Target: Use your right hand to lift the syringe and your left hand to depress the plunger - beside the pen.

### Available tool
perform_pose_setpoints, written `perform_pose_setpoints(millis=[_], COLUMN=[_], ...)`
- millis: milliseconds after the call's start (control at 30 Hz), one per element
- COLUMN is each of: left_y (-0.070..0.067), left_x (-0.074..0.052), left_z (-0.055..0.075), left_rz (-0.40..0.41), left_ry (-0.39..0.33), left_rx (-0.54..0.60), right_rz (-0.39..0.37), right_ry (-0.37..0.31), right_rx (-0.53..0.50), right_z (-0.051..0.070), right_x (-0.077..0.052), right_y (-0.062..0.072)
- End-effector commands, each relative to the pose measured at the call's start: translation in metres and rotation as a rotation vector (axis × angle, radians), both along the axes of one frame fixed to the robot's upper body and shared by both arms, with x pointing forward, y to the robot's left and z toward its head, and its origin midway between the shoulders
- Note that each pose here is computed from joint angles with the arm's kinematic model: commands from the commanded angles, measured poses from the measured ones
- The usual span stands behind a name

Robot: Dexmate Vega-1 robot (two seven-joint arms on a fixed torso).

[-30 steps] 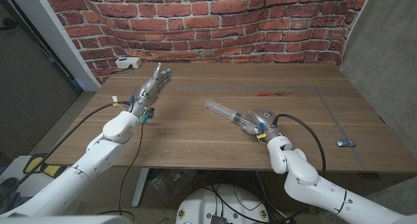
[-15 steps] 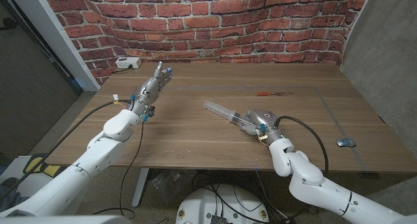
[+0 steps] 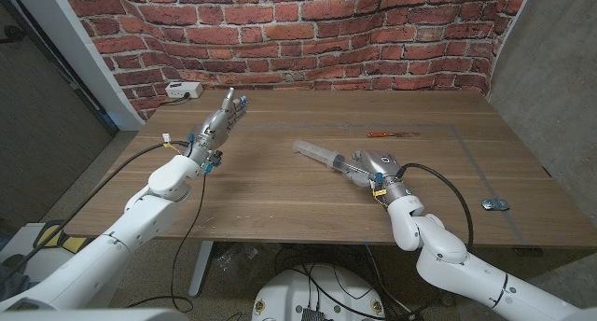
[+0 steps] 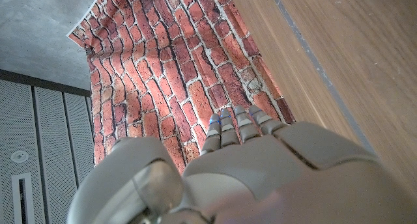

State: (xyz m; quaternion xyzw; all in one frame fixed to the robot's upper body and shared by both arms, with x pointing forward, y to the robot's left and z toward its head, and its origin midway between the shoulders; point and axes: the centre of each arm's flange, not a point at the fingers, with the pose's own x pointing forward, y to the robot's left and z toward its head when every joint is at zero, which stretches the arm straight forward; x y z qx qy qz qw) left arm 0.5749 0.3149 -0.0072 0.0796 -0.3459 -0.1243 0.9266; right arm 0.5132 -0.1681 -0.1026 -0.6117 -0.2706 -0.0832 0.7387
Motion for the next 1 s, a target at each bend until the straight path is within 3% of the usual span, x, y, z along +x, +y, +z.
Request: perform_pose_setpoints(millis=[33, 533, 1000], left_y=[0.000, -0.008, -0.026], left_x=[-0.003, -0.010, -0.022], left_z=[0.003, 0.018, 0.052], left_rz=[0.008, -0.003, -0.037], left_ry=[-0.005, -0.050, -0.127], left_rx=[0.003, 0.044, 0.149], right_rz=[0.040, 0.125, 0.225], right_ry=[-0.065, -0.164, -0.229], right_rx=[0.074, 0.161, 0.176], right_z=[0.007, 0.016, 0.028], right_x=[-0.004, -0.017, -0.023], right_y=[-0.007, -0.016, -0.010])
